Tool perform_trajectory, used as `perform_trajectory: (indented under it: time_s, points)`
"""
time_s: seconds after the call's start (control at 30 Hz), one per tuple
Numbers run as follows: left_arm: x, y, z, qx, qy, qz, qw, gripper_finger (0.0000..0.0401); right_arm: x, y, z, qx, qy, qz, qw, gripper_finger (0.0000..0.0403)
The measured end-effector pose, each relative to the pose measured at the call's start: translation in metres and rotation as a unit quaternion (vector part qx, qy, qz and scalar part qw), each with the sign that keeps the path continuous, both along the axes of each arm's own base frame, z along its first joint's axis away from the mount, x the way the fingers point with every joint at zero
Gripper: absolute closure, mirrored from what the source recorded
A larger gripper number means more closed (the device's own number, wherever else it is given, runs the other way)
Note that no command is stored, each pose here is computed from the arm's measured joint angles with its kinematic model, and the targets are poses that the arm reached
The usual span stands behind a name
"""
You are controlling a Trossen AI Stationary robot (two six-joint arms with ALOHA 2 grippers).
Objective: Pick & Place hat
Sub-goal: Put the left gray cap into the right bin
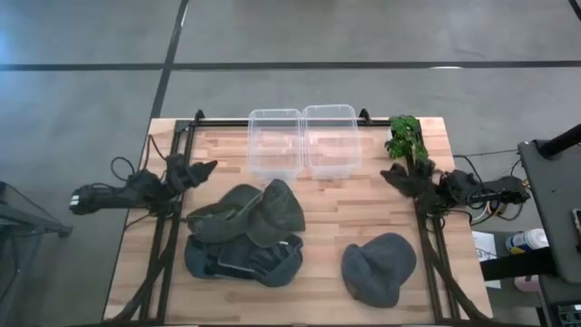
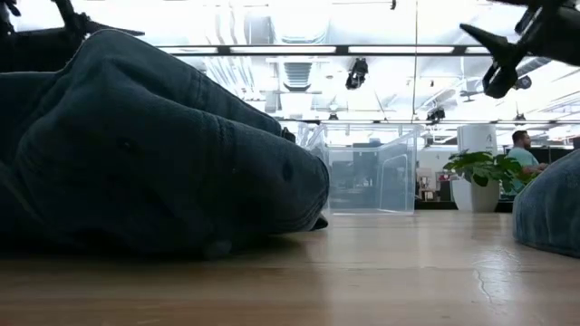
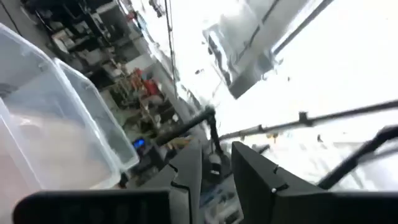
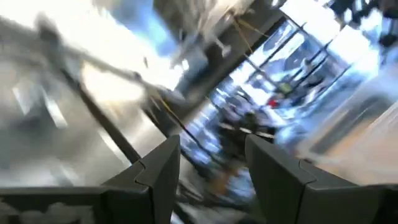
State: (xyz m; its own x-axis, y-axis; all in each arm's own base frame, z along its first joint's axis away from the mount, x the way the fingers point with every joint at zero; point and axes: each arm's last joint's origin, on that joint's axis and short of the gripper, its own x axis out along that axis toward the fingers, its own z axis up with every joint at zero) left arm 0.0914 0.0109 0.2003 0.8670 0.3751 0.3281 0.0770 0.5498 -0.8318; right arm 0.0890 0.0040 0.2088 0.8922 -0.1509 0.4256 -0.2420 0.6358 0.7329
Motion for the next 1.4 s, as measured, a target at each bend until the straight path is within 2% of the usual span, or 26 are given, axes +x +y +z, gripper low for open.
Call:
perform_trajectory:
  time_s: [0.03,0.07,0.17,0.23,0.37,0.4,0.5,0.53,0.6,0.7,0.77,0.83,0.9,0.97,1.07,1.13,1.2,1.3,1.4]
  points:
    - [0.0,0.0,0.0,-0.001,0.0,0.008,1.0,0.0318,-0.001,-0.001,0.001,0.037,-0.014,0.005,0.999,0.0227]
    - [0.0,0.001,0.0,0.002,0.001,0.014,1.0,0.0318,-0.001,-0.002,0.002,0.052,-0.019,-0.003,0.998,0.0226]
    - [-0.001,0.001,0.001,-0.003,-0.005,0.019,1.0,0.0318,-0.002,-0.004,0.002,0.047,-0.014,-0.048,0.998,0.0224]
    - [-0.001,0.001,0.002,-0.023,-0.017,0.011,1.0,0.0318,-0.002,-0.004,0.003,0.057,-0.02,-0.053,0.997,0.0223]
    - [0.0,-0.002,0.002,-0.045,-0.032,-0.057,0.997,0.0318,0.002,-0.002,0.003,0.058,-0.017,-0.021,0.998,0.0223]
    - [0.0,-0.003,0.002,-0.044,-0.031,-0.073,0.996,0.0318,0.004,-0.002,0.001,0.072,-0.008,-0.013,0.997,0.0223]
    - [0.001,-0.004,0.001,-0.056,-0.033,-0.091,0.994,0.0318,0.014,0.001,-0.006,0.117,0.072,0.03,0.99,0.0223]
    - [0.002,-0.004,0.001,-0.057,-0.031,-0.092,0.994,0.0318,0.019,0.003,-0.009,0.125,0.123,0.052,0.983,0.0223]
    - [0.002,-0.004,0.001,-0.058,-0.028,-0.092,0.994,0.0318,0.025,0.006,-0.013,0.144,0.248,0.078,0.955,0.0225]
    - [0.004,-0.004,-0.002,-0.059,-0.014,-0.101,0.993,0.0318,0.031,0.01,-0.013,0.138,0.42,0.092,0.892,0.0231]
    - [0.007,-0.006,-0.006,-0.076,0.006,-0.131,0.988,0.0318,0.036,0.012,-0.006,0.115,0.491,0.102,0.857,0.0234]
    - [0.01,-0.008,-0.013,-0.103,0.05,-0.175,0.978,0.0321,0.045,0.014,0.002,0.083,0.53,0.113,0.836,0.0234]
    - [0.014,-0.011,-0.022,-0.139,0.129,-0.199,0.961,0.0328,0.058,0.017,0.01,0.055,0.546,0.123,0.827,0.0234]
    - [0.016,-0.014,-0.03,-0.17,0.21,-0.207,0.94,0.0338,0.07,0.019,0.014,0.034,0.562,0.126,0.816,0.0234]
    - [0.019,-0.019,-0.027,-0.178,0.296,-0.252,0.904,0.0351,0.087,0.022,0.015,0.009,0.588,0.138,0.797,0.0234]
    - [0.023,-0.023,-0.014,-0.155,0.324,-0.284,0.889,0.0359,0.096,0.023,0.012,0.001,0.608,0.146,0.78,0.0234]
    - [0.028,-0.025,0.005,-0.116,0.335,-0.302,0.885,0.0365,0.103,0.025,0.007,-0.002,0.63,0.152,0.761,0.0234]
    - [0.036,-0.025,0.03,-0.053,0.363,-0.299,0.881,0.037,0.113,0.026,0.002,-0.013,0.656,0.155,0.739,0.0234]
    - [0.048,-0.024,0.039,-0.009,0.424,-0.274,0.863,0.0371,0.122,0.027,-0.002,-0.032,0.668,0.155,0.727,0.0234]
